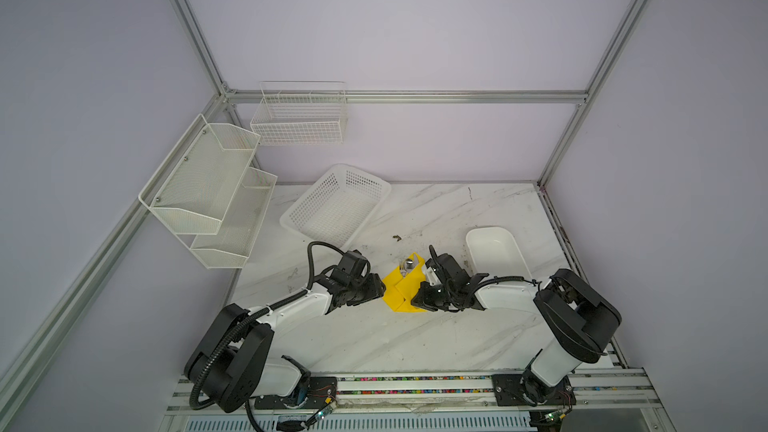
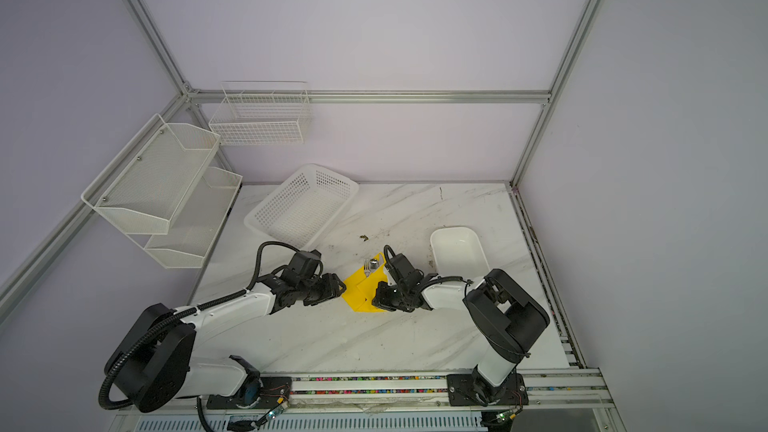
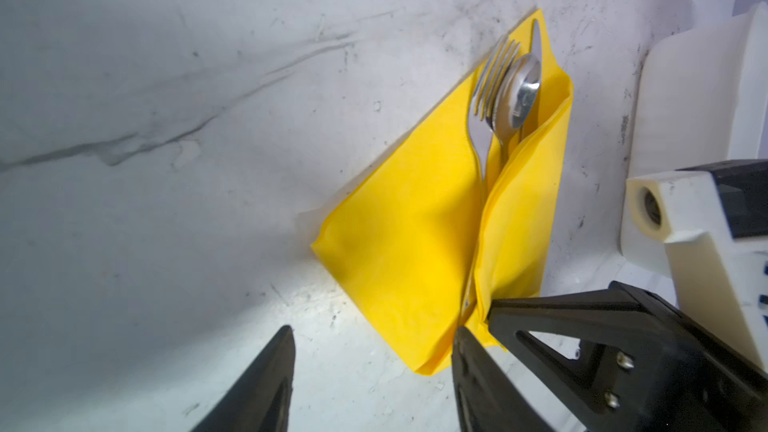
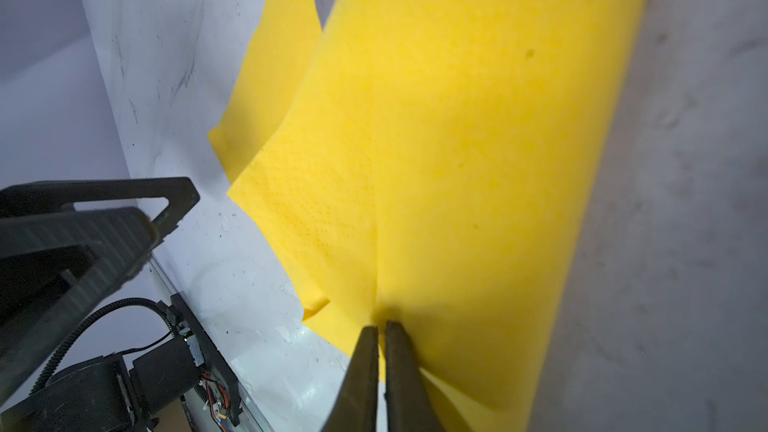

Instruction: Place the utensils on the paper napkin and roll it up

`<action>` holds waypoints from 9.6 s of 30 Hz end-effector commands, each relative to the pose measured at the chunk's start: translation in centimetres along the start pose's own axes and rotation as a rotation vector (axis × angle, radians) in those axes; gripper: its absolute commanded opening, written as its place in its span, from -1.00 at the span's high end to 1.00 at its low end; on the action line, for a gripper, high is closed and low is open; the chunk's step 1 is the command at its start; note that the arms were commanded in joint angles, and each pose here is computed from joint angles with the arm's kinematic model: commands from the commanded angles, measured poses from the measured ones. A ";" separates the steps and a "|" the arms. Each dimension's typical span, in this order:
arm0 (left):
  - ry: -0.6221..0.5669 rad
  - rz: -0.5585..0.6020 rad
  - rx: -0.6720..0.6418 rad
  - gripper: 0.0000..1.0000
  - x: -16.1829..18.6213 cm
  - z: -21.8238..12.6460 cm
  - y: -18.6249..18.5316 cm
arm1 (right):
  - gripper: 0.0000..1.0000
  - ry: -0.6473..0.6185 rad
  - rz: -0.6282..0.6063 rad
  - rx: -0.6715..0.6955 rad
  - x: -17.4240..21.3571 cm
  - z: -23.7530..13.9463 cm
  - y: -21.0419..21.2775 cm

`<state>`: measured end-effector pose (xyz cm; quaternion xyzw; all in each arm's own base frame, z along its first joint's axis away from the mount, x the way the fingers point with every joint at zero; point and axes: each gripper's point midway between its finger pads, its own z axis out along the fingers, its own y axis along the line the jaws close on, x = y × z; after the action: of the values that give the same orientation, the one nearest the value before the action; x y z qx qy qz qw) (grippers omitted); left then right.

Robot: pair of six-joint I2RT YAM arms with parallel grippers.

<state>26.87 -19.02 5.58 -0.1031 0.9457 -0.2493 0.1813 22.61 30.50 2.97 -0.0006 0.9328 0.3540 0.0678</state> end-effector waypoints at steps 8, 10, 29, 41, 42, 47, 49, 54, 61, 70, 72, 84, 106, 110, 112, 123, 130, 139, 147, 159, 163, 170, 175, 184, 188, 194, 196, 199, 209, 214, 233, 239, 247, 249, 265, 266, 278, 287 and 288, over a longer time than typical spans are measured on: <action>0.005 -0.045 0.033 -0.19 0.3 0.9 0.5 | 0.77 0.012 0.010 0.041 0.5 0.6 -1.2; 0.010 -0.052 0.025 -0.19 0.5 1.1 0.8 | 0.77 0.015 0.011 0.044 0.6 0.7 -1.3; 0.051 -0.086 0.041 -0.08 1.4 2.9 1.2 | 0.77 0.018 0.004 0.046 0.7 0.6 -1.4; 0.050 -0.095 0.055 0.13 1.3 3.4 1.1 | 0.77 0.019 0.004 0.047 0.8 0.5 -1.4; 0.047 -0.096 0.058 0.14 1.3 3.4 1.0 | 0.77 0.020 0.003 0.048 0.8 0.5 -1.5; 0.039 -0.103 0.077 0.20 1.0 3.8 0.7 | 0.77 0.024 0.006 0.053 0.9 0.6 -1.7; 0.039 -0.112 0.093 0.22 0.8 4.0 0.3 | 0.77 0.021 0.004 0.050 0.8 0.6 -1.6; 0.034 -0.147 0.142 0.31 0.6 4.5 -0.3 | 0.77 0.021 0.001 0.048 0.8 0.6 -1.5; 0.017 -0.158 0.146 0.44 0.4 4.4 -0.4 | 0.77 0.020 0.001 0.046 0.7 0.5 -1.4; -0.017 -0.111 0.194 0.86 -0.9 3.3 -2.1 | 0.77 0.031 0.001 0.036 0.8 0.8 -1.3; -0.018 -0.102 0.202 0.92 -1.0 3.1 -2.4 | 0.77 0.033 -0.001 0.039 0.8 0.9 -1.3; -0.049 -0.059 0.231 1.00 -2.0 1.3 -3.8 | 0.77 0.030 0.001 0.024 0.7 0.7 -0.8; -0.038 0.035 0.192 0.92 -2.3 0.3 -6.1 | 0.77 0.025 0.004 0.024 0.6 0.7 -0.8; 0.002 0.010 0.150 0.79 -1.8 1.1 -5.4 | 0.77 0.026 0.004 0.023 0.6 0.7 -0.8; -0.007 -0.003 0.139 0.70 -1.9 0.9 -5.1 | 0.77 0.025 0.001 0.022 0.5 0.7 -0.6; -0.044 0.013 0.123 0.76 -2.2 0.2 -5.1 | 0.77 0.024 0.002 0.020 0.5 0.7 -0.6; -0.052 0.060 0.130 0.94 -2.5 -0.2 -6.8 | 0.77 0.022 0.001 0.020 0.4 0.6 -0.6; -0.028 0.081 0.170 0.99 -2.6 -0.3 -9.7 | 0.77 0.023 0.002 0.023 0.5 0.7 -0.8; 0.013 0.092 0.180 1.00 -2.5 0.4 -11.9 | 0.77 0.024 0.003 0.023 0.5 0.8 -0.8; 0.074 0.073 0.147 0.99 -2.2 1.6 -13.8 | 0.76 0.025 -0.001 0.021 0.4 0.8 -0.7; 0.070 0.063 0.157 0.99 -2.4 1.1 -14.2 | 0.76 0.028 -0.002 0.022 0.5 0.8 -0.7; 0.130 0.059 0.243 1.00 -2.1 1.0 -16.7 | 0.77 0.035 0.001 0.019 0.8 1.1 -1.1; 0.124 0.026 0.240 1.00 -2.3 1.2 -16.6 | 0.77 0.039 0.003 0.015 0.9 1.2 -1.1; 0.122 -0.024 0.236 1.00 -1.9 2.4 -15.9 | 0.75 0.011 -0.016 -0.032 0.3 0.0 0.6; 0.112 -0.029 0.222 1.00 -2.0 2.6 -15.6 | 0.72 -0.023 -0.010 -0.024 0.0 -0.9 0.4; 0.118 -0.031 0.217 1.00 -1.9 2.9 -15.4 | 0.72 -0.034 0.007 -0.008 0.0 -1.2 -0.5; 0.120 -0.033 0.218 1.00 -1.9 2.9 -15.5 | 0.72 -0.027 0.007 -0.005 0.1 -1.0 -0.7; 0.118 -0.037 0.222 1.00 -2.0 3.0 -15.6 | 0.73 -0.018 0.009 0.002 0.3 -0.6 -1.2; 0.151 -0.066 0.259 1.00 -1.2 4.1 -17.1 | 0.76 -0.004 0.020 0.030 0.9 0.0 -2.4; 0.152 -0.119 0.323 1.00 -0.9 4.7 -18.2 | 0.76 -0.001 0.021 0.034 1.0 0.1 -2.6; 0.147 -0.152 0.289 1.00 -0.3 6.3 -16.8 | 0.74 -0.059 0.029 0.003 0.4 -2.2 -1.5; 0.155 -0.147 0.292 1.00 -0.2 6.4 -16.9 | 0.76 -0.039 0.047 0.043 1.3 -1.4 -3.3; 0.173 -0.143 0.285 1.00 0.3 7.0 -16.9 | 0.77 -0.043 0.043 0.036 1.0 -1.5 -3.1; 0.177 -0.140 0.280 1.00 0.5 7.3 -16.7 | 0.77 -0.049 0.039 0.021 0.8 -1.8 -2.7; 0.184 -0.133 0.254 1.00 0.7 8.0 -16.2 | 0.76 -0.135 0.087 -0.004 -0.4 -4.4 -3.3; 0.183 -0.133 0.255 1.00 0.7 8.0 -16.2 | 0.78 -0.128 0.078 -0.010 -0.4 -4.2 -3.2; 0.185 -0.132 0.261 1.00 0.7 7.8 -16.4 | 0.79 -0.124 0.047 -0.079 -0.9 -4.0 -1.6; 0.182 -0.136 0.295 1.00 0.5 7.1 -17.7 | 0.83 -0.077 0.085 0.009 0.3 -2.2 -4.6; 0.181 -0.137 0.307 1.00 0.5 7.0 -18.1 | 0.84 -0.071 0.091 0.019 0.5 -2.0 -5.0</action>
<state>30.67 -36.00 6.32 -0.1275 0.9141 -0.3763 0.0806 22.82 26.40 3.07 0.0452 0.9204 0.3752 0.1004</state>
